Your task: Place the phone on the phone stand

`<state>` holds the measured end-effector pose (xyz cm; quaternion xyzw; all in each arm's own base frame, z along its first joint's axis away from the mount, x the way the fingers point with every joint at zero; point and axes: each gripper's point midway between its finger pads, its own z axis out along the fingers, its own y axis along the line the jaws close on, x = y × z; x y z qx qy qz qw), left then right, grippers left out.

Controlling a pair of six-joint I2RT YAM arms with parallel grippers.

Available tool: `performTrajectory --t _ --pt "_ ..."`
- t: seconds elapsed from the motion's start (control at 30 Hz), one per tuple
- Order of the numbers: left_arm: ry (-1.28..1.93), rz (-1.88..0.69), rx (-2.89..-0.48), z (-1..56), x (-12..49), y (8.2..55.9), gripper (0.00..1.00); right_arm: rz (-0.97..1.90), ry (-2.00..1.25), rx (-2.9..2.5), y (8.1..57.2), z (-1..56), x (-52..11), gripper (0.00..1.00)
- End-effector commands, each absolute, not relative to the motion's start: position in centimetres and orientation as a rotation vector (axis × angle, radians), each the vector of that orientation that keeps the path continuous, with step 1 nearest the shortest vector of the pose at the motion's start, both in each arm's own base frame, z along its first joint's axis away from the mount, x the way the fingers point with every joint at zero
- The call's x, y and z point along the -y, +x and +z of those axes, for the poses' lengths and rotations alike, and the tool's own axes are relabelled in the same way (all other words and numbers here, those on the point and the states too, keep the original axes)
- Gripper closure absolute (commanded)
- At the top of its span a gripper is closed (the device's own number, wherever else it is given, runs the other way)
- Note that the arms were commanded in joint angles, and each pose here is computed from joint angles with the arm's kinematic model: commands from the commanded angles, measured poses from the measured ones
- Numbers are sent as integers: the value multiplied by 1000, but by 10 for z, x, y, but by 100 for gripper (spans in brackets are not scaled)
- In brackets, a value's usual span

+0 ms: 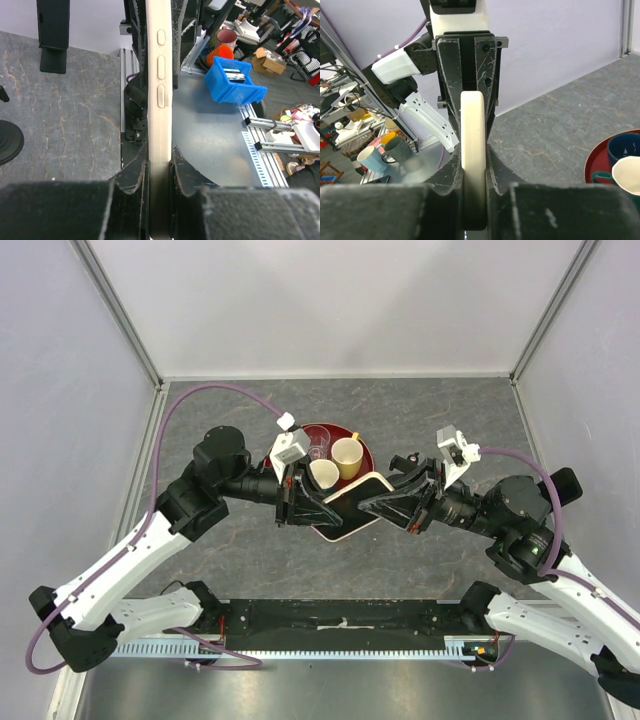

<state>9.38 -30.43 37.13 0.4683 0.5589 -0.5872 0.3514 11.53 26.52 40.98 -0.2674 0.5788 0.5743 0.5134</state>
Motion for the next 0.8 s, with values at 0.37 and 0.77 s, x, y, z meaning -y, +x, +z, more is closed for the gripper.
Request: performTrajectory --t 0.37,0.77 --pt "823 -972 -1655 346 333 220 50 473 -110 -1597 175 408 -90 100" --pt "712 -616 -1722 264 415 296 44 351 2 -1613 162 422 -41 100"
